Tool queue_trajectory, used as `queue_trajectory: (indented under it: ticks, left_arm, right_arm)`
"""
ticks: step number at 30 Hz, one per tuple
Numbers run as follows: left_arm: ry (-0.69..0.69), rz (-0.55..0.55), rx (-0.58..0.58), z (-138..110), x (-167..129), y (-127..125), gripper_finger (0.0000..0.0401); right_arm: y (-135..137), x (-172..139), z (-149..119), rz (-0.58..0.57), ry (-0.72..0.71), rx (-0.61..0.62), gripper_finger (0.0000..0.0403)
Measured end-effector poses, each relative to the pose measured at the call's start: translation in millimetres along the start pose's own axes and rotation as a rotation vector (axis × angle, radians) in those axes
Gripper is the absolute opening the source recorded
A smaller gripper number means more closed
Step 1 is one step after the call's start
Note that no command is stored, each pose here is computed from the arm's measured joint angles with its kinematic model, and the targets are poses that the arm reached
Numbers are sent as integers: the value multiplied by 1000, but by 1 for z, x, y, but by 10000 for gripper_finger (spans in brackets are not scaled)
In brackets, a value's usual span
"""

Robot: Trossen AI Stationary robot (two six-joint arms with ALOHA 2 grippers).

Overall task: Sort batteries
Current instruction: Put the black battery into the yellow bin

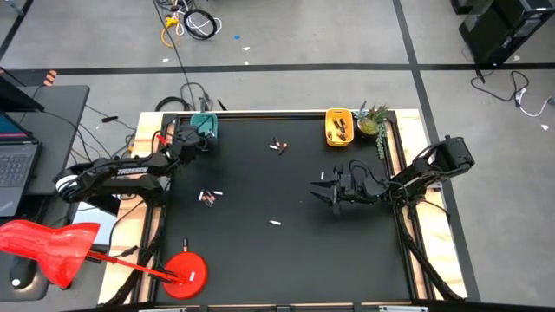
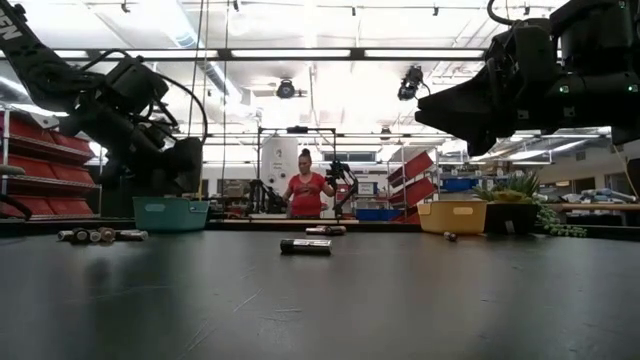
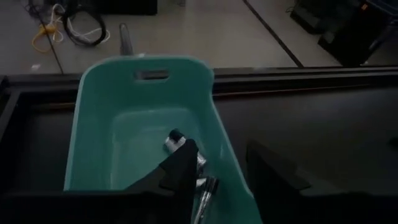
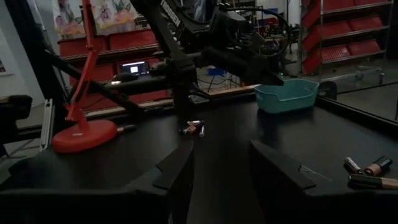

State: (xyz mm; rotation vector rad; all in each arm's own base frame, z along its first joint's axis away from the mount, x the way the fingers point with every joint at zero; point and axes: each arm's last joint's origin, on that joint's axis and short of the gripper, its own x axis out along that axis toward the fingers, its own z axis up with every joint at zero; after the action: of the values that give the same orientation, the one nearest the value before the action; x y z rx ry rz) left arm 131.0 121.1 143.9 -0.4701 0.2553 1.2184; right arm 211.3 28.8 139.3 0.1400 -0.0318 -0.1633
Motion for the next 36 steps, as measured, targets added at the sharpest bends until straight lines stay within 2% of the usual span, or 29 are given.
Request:
queue_trajectory:
  ticks: [5,8,11,13,15,18,20,22,26,29,32,36]
  left_arm:
    - [-101,-193,136,8,-8,-20,146]
    - [-162,-407,280,7,-21,-41,146]
    - [-84,-695,458,-11,-39,-61,147]
    - [41,-790,543,-27,-50,-69,147]
    - [177,-776,604,-38,-62,-77,147]
    - [323,-667,714,-41,-87,-90,147]
    - [362,-625,772,-35,-106,-99,147]
    - [390,-631,783,-25,-125,-108,147]
    - [505,-620,700,-6,-152,-117,147]
    - [626,-574,545,2,-163,-117,147]
    - [714,-518,455,-4,-170,-117,147]
    - [811,-477,409,-21,-178,-122,147]
  right_arm:
    - [0,0,-1,-2,8,-6,158]
    - [-1,0,-4,-6,36,-12,158]
    - [-1,0,-6,-14,61,-1,158]
    - [-1,0,-8,-23,74,-1,158]
    - [-2,0,-9,-25,84,-8,158]
    - [-3,0,-8,-31,79,-28,158]
    - [-4,0,-8,-39,75,-44,158]
    - [-4,1,-7,-42,71,-61,158]
    - [-4,1,-6,-41,64,-112,158]
    - [-6,1,-4,-47,41,-181,158]
    - [-12,3,-1,-76,23,-257,158]
    - [-25,6,6,-117,-28,-296,158]
